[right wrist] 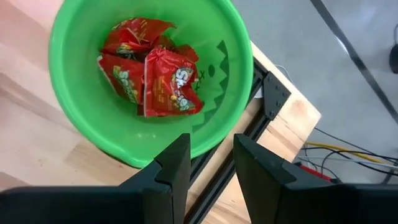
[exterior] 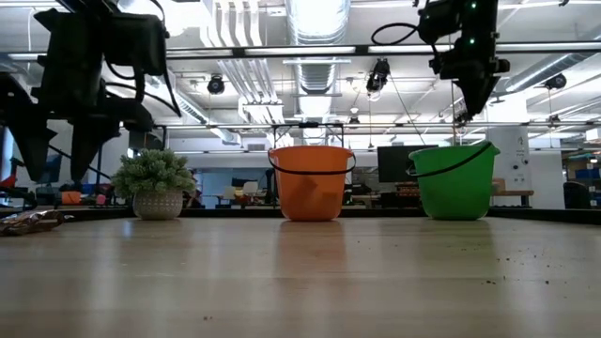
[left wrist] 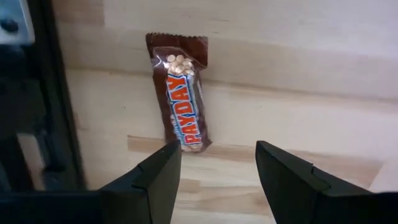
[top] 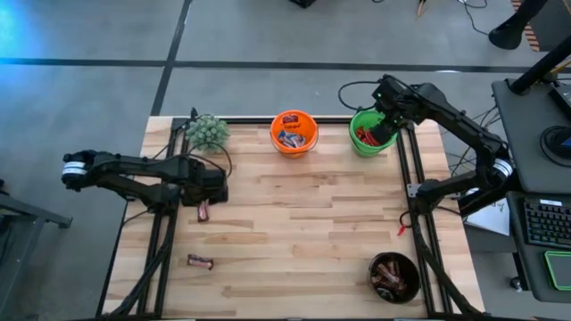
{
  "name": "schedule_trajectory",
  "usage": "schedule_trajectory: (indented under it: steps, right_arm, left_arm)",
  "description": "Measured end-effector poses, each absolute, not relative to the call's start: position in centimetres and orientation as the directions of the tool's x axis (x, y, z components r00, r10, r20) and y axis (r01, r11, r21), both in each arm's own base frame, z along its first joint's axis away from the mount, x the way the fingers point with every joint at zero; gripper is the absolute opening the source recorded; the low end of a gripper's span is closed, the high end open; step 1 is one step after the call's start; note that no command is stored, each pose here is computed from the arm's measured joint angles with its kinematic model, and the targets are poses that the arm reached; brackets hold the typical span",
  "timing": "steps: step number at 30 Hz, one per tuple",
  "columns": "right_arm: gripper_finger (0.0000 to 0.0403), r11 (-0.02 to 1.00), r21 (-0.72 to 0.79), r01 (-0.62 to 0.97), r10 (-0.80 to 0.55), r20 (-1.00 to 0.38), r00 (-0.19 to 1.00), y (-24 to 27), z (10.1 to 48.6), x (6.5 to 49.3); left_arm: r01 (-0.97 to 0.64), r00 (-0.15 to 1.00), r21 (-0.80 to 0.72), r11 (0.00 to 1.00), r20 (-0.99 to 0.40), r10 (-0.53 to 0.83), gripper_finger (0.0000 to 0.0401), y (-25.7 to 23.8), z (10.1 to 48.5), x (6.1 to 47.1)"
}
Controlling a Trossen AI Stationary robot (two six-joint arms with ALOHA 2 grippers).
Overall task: Organize candy in baskets
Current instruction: Put the brown chocolate bar into the black bucket
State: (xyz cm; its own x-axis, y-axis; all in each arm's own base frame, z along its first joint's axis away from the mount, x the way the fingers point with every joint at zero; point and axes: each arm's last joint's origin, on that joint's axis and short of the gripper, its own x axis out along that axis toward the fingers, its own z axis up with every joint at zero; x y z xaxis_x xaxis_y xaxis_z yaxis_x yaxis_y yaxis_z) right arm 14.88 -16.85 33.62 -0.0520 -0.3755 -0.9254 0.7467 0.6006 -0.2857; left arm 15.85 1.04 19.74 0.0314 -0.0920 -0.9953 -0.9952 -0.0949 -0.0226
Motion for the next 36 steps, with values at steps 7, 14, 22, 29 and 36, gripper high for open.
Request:
schedule_trajectory:
  steps: [7,14,22,29,36]
  right_arm:
    - [0.0114,0.624,-0.212,0.752,-0.345,-0.938,0.022,-16.3,34.1,14.6]
    - [0.0114,0.618,-0.210,0.758,-0.372,-0.927,0.047,-15.6,34.9,14.0]
    - [0.0114,0.598,-0.199,0.777,-0.404,-0.911,0.077,-14.7,35.7,13.1]
    - [0.0114,0.595,-0.197,0.780,-0.417,-0.904,0.090,-14.3,36.1,12.8]
    - [0.0114,0.605,-0.129,0.786,-0.378,-0.915,0.141,-14.2,36.1,12.9]
  left_arm:
    - [-0.949,0.039,-0.009,-0.314,-0.995,-0.088,0.0190,1.0,19.6,16.0]
    - [-0.961,-0.005,0.029,-0.274,-0.996,-0.090,0.0190,1.0,19.0,16.3]
    - [-0.976,-0.074,0.092,-0.196,-0.992,-0.099,0.0190,1.0,18.2,16.5]
    - [-0.986,-0.075,0.089,-0.142,-0.992,-0.102,0.0190,0.9,18.1,16.7]
    - [-0.990,-0.112,0.120,-0.078,-0.989,-0.102,0.0190,0.4,18.1,16.3]
